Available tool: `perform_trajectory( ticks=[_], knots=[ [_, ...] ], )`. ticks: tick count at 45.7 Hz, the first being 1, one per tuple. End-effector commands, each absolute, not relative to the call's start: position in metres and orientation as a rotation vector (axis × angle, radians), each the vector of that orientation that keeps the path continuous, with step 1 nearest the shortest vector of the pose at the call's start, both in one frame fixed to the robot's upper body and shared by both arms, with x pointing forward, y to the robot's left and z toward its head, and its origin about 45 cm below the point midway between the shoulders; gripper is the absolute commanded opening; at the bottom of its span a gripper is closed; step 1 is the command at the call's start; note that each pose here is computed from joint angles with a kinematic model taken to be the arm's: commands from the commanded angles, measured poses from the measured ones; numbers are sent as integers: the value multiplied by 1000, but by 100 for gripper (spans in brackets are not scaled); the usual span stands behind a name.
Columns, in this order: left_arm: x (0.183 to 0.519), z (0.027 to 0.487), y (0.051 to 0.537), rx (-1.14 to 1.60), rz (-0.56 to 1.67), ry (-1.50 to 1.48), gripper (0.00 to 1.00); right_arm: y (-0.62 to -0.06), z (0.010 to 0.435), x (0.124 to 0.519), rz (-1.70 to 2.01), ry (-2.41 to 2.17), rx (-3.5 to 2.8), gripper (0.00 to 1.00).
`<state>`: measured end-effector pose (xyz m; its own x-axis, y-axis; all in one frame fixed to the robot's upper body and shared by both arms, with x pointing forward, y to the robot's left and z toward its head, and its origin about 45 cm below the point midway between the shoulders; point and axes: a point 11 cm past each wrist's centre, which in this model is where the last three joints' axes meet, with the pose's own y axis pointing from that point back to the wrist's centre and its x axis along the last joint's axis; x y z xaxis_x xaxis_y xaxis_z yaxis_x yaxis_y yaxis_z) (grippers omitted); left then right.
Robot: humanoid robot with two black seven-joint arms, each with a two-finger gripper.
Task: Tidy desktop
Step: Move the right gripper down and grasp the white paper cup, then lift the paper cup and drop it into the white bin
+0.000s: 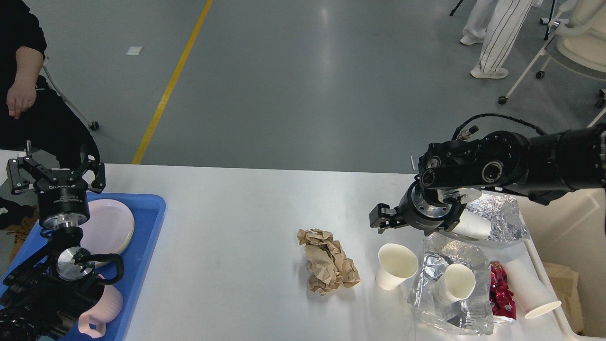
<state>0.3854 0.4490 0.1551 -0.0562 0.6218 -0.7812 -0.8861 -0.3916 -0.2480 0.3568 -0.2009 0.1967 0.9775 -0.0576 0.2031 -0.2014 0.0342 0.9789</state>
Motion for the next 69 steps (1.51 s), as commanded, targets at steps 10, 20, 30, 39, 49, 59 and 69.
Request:
perform_trajectory(
  ticks=[10,20,30,39,49,59,69],
  knots=[
    [385,155,449,-1043,1697,361,96,-185,195,343,122,-149,1555,100],
    [385,155,449,-1043,1697,361,96,-164,179,332,138,-104,1571,100],
    [385,155,449,-1042,1696,361,96,-147,157,315,137,-60,1578,100],
    [385,155,449,-1043,1697,361,96,-147,150,311,115,-63,1592,100],
    [385,155,449,-1042,1696,361,96,-153,139,312,92,-96,1586,100],
    [385,155,449,-1042,1696,361,96,-154,138,314,110,-120,1582,87],
    [385,155,449,-1042,1696,361,96,-157,135,311,98,-110,1577,15]
  ],
)
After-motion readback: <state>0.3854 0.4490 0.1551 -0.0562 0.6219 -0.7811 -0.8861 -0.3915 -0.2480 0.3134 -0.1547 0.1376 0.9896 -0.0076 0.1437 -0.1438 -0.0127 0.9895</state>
